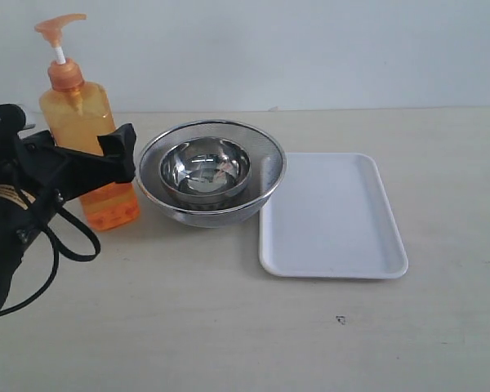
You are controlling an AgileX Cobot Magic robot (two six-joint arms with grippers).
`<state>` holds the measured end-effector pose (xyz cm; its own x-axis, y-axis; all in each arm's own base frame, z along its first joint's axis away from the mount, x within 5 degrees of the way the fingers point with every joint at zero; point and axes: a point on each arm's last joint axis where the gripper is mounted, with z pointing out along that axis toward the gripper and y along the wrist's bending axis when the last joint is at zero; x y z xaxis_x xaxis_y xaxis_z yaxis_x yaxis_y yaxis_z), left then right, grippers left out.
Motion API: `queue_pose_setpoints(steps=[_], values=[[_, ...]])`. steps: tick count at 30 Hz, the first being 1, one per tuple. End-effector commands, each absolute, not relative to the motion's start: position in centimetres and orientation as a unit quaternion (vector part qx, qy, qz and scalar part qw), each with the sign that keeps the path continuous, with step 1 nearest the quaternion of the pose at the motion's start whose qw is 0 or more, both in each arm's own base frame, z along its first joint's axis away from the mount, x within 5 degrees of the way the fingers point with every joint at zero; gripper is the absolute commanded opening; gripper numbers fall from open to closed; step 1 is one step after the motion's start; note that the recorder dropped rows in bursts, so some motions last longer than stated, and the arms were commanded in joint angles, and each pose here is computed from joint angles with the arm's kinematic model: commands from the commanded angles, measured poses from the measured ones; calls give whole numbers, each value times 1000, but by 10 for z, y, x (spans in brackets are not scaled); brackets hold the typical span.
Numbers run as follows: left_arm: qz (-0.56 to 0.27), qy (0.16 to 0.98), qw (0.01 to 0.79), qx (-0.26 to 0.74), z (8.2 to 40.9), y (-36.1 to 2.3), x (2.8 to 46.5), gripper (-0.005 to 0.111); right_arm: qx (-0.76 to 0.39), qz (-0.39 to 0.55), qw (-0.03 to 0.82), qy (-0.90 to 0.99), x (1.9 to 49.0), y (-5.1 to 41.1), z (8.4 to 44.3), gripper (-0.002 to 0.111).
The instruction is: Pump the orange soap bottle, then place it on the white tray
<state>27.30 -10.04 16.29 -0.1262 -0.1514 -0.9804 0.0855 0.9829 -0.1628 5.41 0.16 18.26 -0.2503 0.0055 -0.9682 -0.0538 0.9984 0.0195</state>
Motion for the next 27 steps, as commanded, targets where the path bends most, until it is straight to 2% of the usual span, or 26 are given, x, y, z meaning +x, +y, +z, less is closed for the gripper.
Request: queue_pose_setpoints(steps=[1,9,18,23,27], values=[[-93,736,670,-23,166,-104,280,109,-16,21,616,787,54,1,183,0],[-68,746,661,-42,151,-102,288,109,-16,21,616,787,54,1,183,0],[-14,741,667,-76,152,-88,290,109,-16,21,616,787,54,1,183,0],[17,760,639,-120,146,-73,291,109,-16,21,616,787,54,1,183,0],[46,774,621,-113,145,-69,286,109,-16,21,616,787,54,1,183,0]])
